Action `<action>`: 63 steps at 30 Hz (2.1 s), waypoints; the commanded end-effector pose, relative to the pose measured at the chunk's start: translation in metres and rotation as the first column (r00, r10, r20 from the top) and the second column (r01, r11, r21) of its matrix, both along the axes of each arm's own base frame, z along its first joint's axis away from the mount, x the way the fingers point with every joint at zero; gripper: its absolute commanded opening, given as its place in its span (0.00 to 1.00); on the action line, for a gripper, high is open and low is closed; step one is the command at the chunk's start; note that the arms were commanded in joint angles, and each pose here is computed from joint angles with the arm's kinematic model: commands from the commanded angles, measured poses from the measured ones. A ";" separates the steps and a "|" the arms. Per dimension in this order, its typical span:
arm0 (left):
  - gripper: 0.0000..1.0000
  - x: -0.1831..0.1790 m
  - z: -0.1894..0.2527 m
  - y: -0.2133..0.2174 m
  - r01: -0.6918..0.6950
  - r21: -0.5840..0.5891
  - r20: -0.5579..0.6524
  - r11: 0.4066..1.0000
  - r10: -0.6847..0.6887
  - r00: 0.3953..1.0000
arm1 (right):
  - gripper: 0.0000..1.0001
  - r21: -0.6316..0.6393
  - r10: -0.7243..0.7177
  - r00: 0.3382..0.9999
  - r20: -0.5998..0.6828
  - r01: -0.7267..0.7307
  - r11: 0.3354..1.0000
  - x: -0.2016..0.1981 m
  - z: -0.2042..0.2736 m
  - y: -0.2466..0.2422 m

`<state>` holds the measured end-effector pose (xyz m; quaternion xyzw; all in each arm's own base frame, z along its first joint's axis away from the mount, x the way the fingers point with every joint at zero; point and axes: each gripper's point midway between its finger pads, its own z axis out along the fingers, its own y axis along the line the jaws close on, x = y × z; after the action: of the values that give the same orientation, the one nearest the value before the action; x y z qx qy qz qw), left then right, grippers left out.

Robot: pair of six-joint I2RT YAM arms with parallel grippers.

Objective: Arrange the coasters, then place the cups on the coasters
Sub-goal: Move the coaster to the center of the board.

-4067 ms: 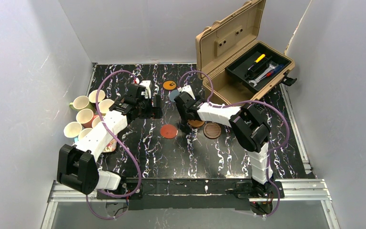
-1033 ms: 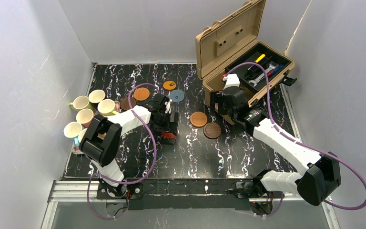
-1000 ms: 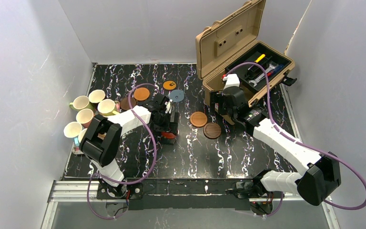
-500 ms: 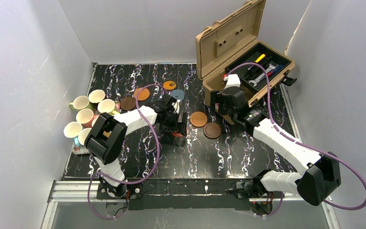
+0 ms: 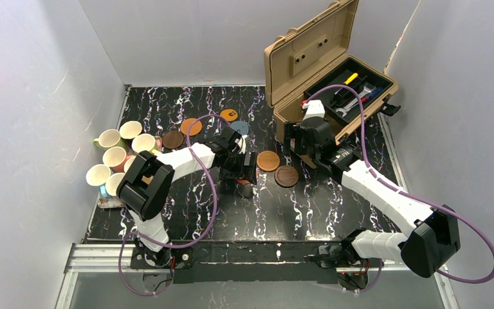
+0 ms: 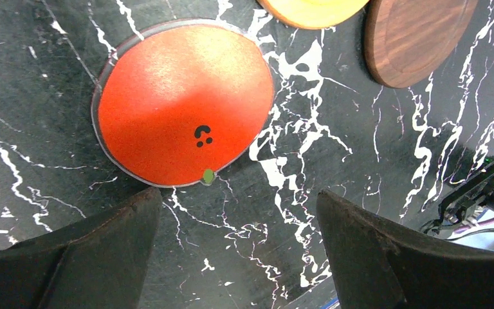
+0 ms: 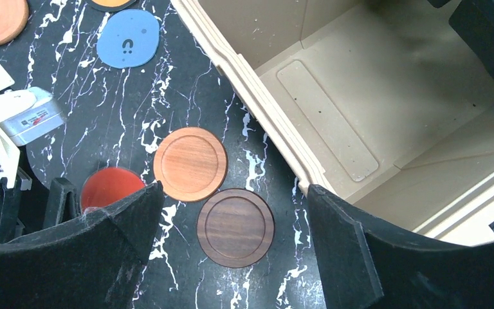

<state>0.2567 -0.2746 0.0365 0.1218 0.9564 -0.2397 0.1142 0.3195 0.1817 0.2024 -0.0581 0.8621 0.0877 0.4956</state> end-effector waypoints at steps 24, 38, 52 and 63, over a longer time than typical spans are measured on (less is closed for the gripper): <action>0.86 0.004 0.025 0.019 0.038 0.109 0.151 0.993 -0.055 0.987 | 0.90 0.012 -0.051 0.998 0.040 0.050 0.999 0.002 0.010 -0.010; 0.86 0.021 0.011 0.012 0.034 0.081 0.084 0.996 -0.041 0.996 | 0.90 0.019 -0.053 0.998 0.044 0.052 0.998 0.000 0.011 -0.012; 0.87 0.018 -0.003 0.003 0.061 0.062 0.018 0.996 -0.063 0.998 | 0.90 0.024 -0.052 0.998 0.046 0.051 0.998 -0.002 0.011 -0.012; 0.87 0.009 -0.005 -0.005 0.082 0.032 -0.008 0.996 -0.081 0.997 | 0.90 0.026 -0.052 0.998 0.047 0.051 0.998 -0.002 0.012 -0.012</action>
<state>0.2748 -0.2747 0.0347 0.1565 0.9555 -0.2187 0.1208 0.3160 0.1751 0.2048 -0.0432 0.8587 0.0868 0.5032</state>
